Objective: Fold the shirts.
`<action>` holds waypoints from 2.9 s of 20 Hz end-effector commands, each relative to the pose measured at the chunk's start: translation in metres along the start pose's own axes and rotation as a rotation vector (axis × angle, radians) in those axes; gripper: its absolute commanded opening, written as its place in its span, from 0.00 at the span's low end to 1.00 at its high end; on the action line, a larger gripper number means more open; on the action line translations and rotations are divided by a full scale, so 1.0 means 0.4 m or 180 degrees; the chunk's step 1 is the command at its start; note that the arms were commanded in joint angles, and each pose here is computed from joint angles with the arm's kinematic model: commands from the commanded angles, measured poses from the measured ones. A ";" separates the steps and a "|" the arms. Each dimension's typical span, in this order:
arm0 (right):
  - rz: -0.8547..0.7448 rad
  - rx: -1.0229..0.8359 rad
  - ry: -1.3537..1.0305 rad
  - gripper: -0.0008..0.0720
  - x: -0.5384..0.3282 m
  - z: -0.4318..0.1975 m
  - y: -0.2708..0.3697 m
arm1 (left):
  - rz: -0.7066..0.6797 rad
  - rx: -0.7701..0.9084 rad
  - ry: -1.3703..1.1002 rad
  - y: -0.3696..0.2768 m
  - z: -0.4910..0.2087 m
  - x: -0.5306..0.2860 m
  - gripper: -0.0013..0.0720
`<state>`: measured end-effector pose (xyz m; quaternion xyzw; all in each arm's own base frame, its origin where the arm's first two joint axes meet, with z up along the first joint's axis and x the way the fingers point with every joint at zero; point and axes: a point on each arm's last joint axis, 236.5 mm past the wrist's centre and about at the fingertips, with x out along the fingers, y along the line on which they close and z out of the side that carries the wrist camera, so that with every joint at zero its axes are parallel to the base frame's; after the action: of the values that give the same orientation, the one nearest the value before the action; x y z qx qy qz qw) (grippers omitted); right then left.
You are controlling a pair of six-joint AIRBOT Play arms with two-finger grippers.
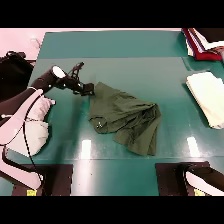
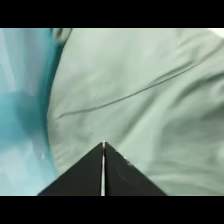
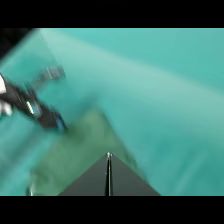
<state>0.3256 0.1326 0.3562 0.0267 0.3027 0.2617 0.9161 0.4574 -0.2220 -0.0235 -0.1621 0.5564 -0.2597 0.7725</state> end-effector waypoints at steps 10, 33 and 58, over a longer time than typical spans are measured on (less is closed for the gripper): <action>-0.0323 0.1309 0.0738 0.04 0.119 -0.436 -0.177 | 0.0278 -0.0087 0.0039 0.119 -0.016 -0.012 0.83; 0.0067 0.2278 0.3072 0.59 0.332 -1.187 -0.033 | -0.0018 0.0480 -0.0125 -0.028 0.128 -0.104 0.05; -0.1967 0.0442 -0.0646 0.03 -0.453 -0.084 -0.188 | 0.0516 0.2707 -0.4451 -0.781 -0.163 -1.565 0.05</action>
<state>0.2273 -0.0232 0.4107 0.0282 0.1887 -0.0468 0.9805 0.1914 -0.1158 0.5966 0.0528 -0.1592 -0.2479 0.9542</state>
